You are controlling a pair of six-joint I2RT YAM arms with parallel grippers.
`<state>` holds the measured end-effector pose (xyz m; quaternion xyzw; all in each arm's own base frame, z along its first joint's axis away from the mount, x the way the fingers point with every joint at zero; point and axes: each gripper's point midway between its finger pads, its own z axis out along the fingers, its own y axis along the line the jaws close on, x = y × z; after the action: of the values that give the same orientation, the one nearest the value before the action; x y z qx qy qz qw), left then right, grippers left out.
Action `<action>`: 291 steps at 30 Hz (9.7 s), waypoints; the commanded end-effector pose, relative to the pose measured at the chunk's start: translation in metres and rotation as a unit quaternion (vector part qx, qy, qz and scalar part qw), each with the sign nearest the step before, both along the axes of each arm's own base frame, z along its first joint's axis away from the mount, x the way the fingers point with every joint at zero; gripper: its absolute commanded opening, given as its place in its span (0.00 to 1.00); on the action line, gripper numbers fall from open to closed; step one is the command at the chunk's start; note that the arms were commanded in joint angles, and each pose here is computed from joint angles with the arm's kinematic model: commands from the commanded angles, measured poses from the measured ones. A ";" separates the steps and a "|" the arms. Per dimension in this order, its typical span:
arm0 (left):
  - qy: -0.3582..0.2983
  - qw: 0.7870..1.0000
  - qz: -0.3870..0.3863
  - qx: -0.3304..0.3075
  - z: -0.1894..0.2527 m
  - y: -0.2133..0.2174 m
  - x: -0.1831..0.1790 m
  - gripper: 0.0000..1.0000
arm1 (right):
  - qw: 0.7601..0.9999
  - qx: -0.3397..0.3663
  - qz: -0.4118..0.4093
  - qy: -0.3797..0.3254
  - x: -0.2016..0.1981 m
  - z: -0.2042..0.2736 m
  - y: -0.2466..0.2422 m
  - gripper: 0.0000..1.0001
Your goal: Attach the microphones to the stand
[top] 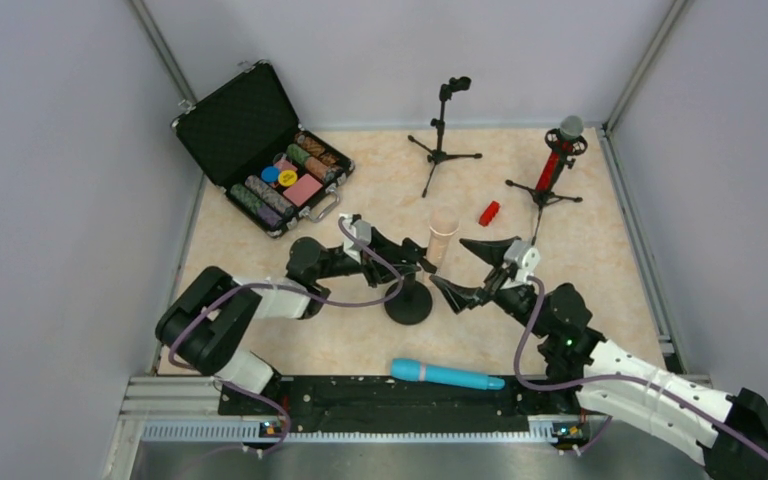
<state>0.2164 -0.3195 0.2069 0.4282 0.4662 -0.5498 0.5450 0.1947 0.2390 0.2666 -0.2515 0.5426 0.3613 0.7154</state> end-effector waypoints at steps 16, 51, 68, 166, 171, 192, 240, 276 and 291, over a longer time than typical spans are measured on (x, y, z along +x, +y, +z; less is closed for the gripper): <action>-0.128 0.988 0.055 -0.070 0.132 -0.003 -0.021 0.00 | 0.994 -0.056 0.071 -0.055 -0.018 -0.022 0.022 0.99; -0.133 0.969 0.052 -0.201 0.236 -0.011 -0.064 0.00 | 0.993 -0.102 0.050 0.017 0.002 -0.089 0.030 0.85; -0.141 0.955 0.112 -0.235 0.266 0.013 -0.058 0.00 | 0.993 -0.110 0.006 0.054 0.011 -0.114 0.017 0.86; -0.059 0.841 0.535 -0.059 0.106 0.197 0.114 0.87 | 0.994 -0.034 0.047 0.090 -0.014 -0.095 0.011 0.99; 0.020 0.812 0.574 -0.104 0.123 0.222 0.096 0.99 | 0.994 -0.035 0.050 0.093 -0.015 -0.095 0.012 0.99; 0.168 0.828 0.497 -0.199 0.236 0.223 0.012 0.99 | 0.985 -0.028 0.039 0.165 -0.007 -0.104 0.020 0.98; 0.160 0.816 0.520 -0.196 0.240 0.237 -0.003 0.99 | 0.980 -0.049 0.049 0.188 -0.007 -0.126 0.027 0.98; 0.032 0.911 0.411 -0.006 0.205 0.176 0.012 0.99 | 0.955 -0.065 -0.015 0.289 0.027 -0.098 0.020 0.99; 0.032 0.961 0.263 0.081 0.209 0.006 0.032 0.99 | 0.920 0.002 -0.036 0.390 0.023 -0.138 -0.029 0.99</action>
<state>0.2351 -0.2853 0.4058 0.3010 0.6292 -0.3875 0.6028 0.2216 0.2109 0.1244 -0.0850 0.7916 0.3782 0.4724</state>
